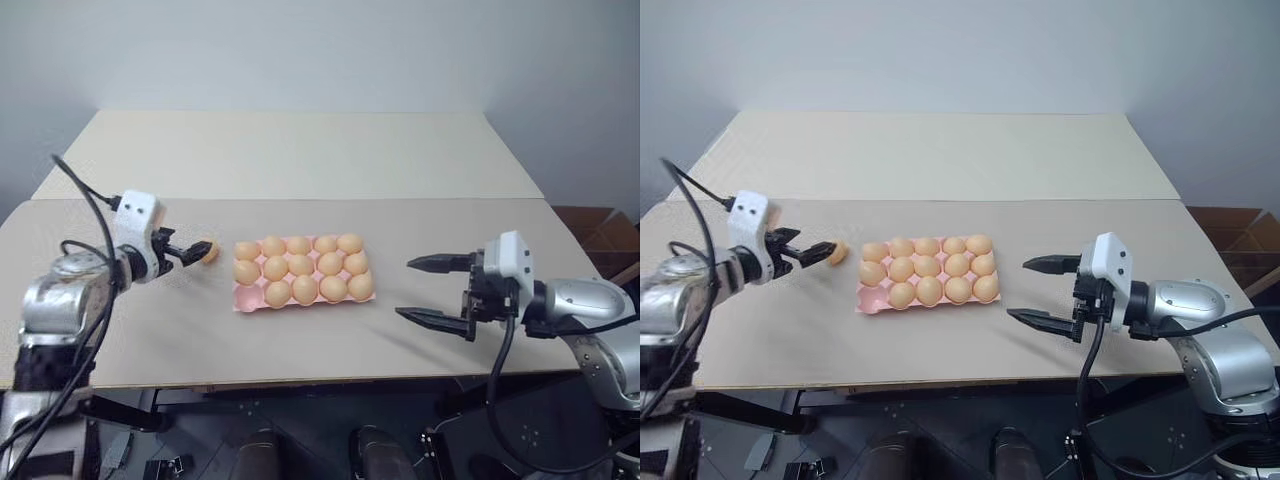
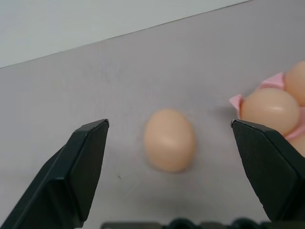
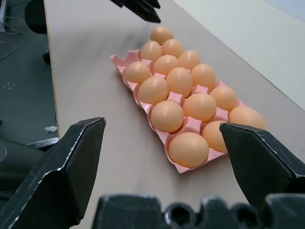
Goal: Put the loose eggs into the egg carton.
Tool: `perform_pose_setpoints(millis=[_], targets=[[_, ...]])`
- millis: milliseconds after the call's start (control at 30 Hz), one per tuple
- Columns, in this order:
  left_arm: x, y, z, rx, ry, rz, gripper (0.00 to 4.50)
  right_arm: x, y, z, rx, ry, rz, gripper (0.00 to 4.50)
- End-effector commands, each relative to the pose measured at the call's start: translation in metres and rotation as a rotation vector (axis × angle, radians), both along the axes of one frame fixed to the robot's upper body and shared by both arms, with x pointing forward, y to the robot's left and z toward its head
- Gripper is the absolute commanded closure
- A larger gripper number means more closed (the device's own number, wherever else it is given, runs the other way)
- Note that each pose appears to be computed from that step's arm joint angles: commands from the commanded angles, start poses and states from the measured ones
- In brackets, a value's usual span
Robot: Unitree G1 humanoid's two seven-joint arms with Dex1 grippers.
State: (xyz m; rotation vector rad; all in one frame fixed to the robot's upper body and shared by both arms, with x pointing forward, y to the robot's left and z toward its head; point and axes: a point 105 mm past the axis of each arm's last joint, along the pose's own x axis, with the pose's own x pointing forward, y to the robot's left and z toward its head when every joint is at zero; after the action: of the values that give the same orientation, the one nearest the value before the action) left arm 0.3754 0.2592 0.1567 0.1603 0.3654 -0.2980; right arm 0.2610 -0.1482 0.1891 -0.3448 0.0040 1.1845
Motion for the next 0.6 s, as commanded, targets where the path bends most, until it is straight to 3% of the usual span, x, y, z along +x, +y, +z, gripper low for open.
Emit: perform_pose_setpoints(millis=[33,167,200,267,467,600], targets=[[0.016,-0.002,-0.003,0.004,0.009,0.011,0.03,-0.005,0.003,0.014,0.004,-0.075,0.013,0.0],[0.027,-0.007,-0.019,-0.004,0.086,0.023,0.03,-0.007,0.003,0.016,0.006,-0.081,0.007,0.0],[0.028,-0.008,-0.022,-0.001,0.102,0.017,0.21,-0.007,0.003,0.016,0.007,-0.083,0.006,0.0],[0.032,-0.012,-0.027,0.003,0.113,0.007,0.61,-0.008,0.003,0.018,0.015,-0.087,0.003,0.0],[0.032,-0.015,-0.02,0.008,0.073,-0.011,2.46,-0.005,0.005,0.021,0.032,-0.095,-0.014,0.0],[0.016,-0.009,0.001,0.036,-0.005,-0.051,2.46,-0.004,0.005,0.024,0.045,-0.099,-0.027,0.0]])
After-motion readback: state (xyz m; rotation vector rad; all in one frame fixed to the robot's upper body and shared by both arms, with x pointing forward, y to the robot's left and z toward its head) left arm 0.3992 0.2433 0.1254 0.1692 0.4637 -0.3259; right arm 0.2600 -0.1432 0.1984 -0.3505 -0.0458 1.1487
